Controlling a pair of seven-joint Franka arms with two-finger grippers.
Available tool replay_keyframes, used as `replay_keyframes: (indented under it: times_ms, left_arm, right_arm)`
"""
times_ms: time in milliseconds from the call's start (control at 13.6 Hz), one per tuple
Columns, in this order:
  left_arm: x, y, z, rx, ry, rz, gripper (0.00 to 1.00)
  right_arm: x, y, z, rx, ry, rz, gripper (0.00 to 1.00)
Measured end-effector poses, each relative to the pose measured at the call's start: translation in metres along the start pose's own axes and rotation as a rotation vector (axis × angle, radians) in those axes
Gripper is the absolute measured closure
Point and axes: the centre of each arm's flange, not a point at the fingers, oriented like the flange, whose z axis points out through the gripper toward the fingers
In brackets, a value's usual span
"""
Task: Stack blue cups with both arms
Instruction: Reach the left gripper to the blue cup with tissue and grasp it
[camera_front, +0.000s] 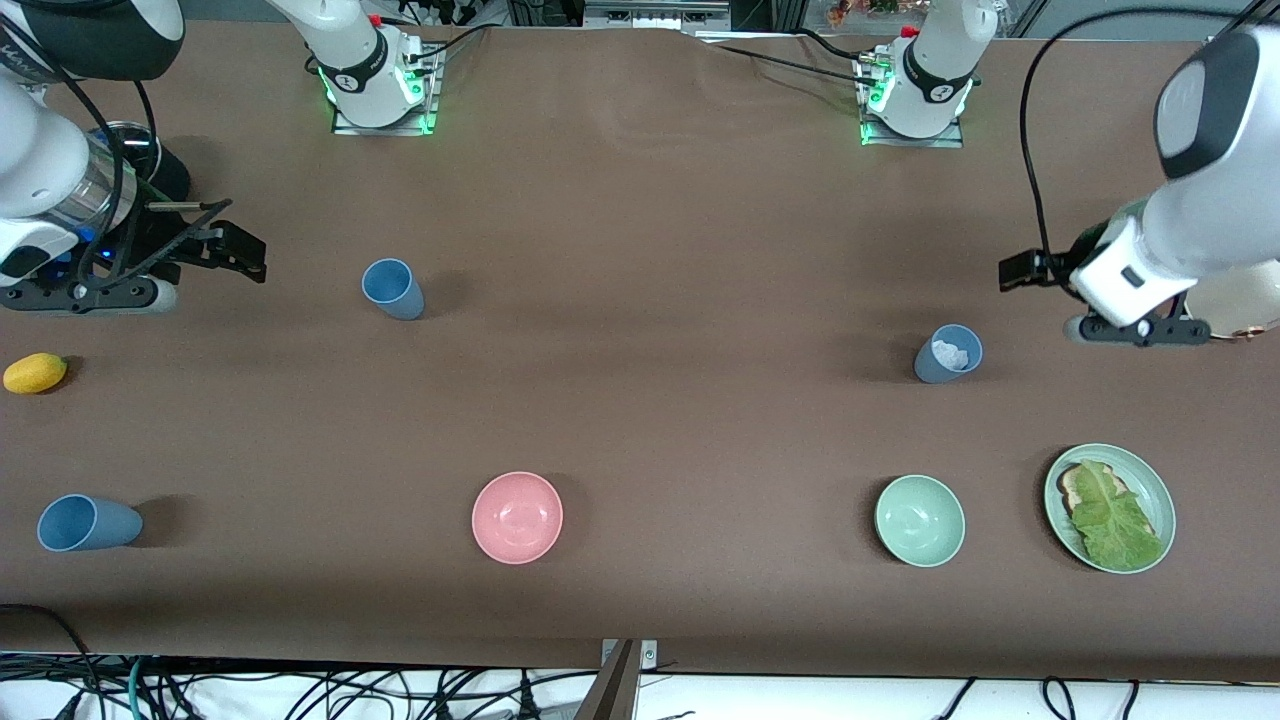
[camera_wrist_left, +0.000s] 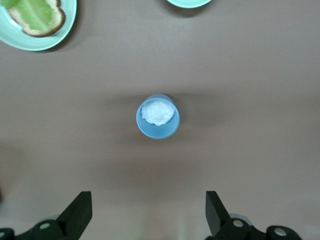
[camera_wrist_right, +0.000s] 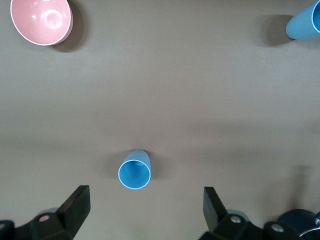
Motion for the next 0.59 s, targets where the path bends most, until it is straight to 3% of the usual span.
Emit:
replay_keyframes:
  times_ms: [221, 590]
  left_arm:
    - [0.03, -0.019, 0.051, 0.031, -0.013, 0.035, 0.0]
    - [0.039, -0.032, 0.14, 0.024, 0.07, 0.044, 0.0]
  right_arm:
    - [0.001, 0.0, 0.001, 0.0, -0.002, 0.0, 0.0]
    - [0.002, 0.002, 0.004, 0.0, -0.005, 0.003, 0.0]
